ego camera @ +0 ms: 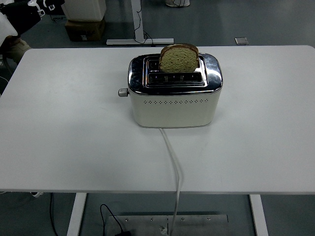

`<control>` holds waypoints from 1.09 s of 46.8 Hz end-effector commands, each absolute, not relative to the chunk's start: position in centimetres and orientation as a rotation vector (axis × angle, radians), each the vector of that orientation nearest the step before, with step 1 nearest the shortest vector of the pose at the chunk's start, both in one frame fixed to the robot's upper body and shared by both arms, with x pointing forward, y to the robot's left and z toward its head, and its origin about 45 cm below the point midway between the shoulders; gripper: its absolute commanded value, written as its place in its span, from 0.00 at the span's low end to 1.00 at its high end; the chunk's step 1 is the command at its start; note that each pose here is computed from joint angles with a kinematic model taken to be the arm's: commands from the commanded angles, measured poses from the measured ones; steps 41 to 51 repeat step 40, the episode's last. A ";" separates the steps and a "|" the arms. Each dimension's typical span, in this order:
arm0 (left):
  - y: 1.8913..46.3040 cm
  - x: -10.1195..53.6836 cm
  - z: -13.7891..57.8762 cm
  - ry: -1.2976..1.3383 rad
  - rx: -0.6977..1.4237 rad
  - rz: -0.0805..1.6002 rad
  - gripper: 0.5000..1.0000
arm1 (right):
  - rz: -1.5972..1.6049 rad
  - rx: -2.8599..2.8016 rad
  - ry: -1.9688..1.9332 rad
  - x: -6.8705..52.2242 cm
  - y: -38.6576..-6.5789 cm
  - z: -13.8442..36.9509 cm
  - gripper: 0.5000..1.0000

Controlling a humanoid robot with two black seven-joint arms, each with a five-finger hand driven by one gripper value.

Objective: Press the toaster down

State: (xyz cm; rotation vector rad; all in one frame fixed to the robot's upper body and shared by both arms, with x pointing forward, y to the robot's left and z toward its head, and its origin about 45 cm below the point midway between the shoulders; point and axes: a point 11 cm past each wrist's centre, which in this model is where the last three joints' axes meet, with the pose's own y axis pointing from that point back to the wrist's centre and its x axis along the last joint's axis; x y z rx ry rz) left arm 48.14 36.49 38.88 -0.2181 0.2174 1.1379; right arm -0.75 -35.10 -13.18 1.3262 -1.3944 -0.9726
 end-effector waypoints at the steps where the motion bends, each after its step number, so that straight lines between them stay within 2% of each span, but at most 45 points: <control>1: 37.5 48.2 37.7 0.277 -0.257 1.190 1.00 | -0.973 1.327 -1.395 -0.7 -35.1 -13.2 1.00; 15: 41.5 47.7 31.9 0.458 -0.390 1.346 1.00 | -0.972 1.325 -1.395 -0.8 -35.1 -13.2 1.00; 27: 42.4 46.3 27.2 0.583 -0.436 1.425 1.00 | -0.973 1.324 -1.396 -0.8 -35.1 -13.2 1.00; 51: 42.5 45.8 25.9 0.609 -0.426 1.443 1.00 | -0.972 1.329 -1.397 -0.7 -35.1 -13.2 1.00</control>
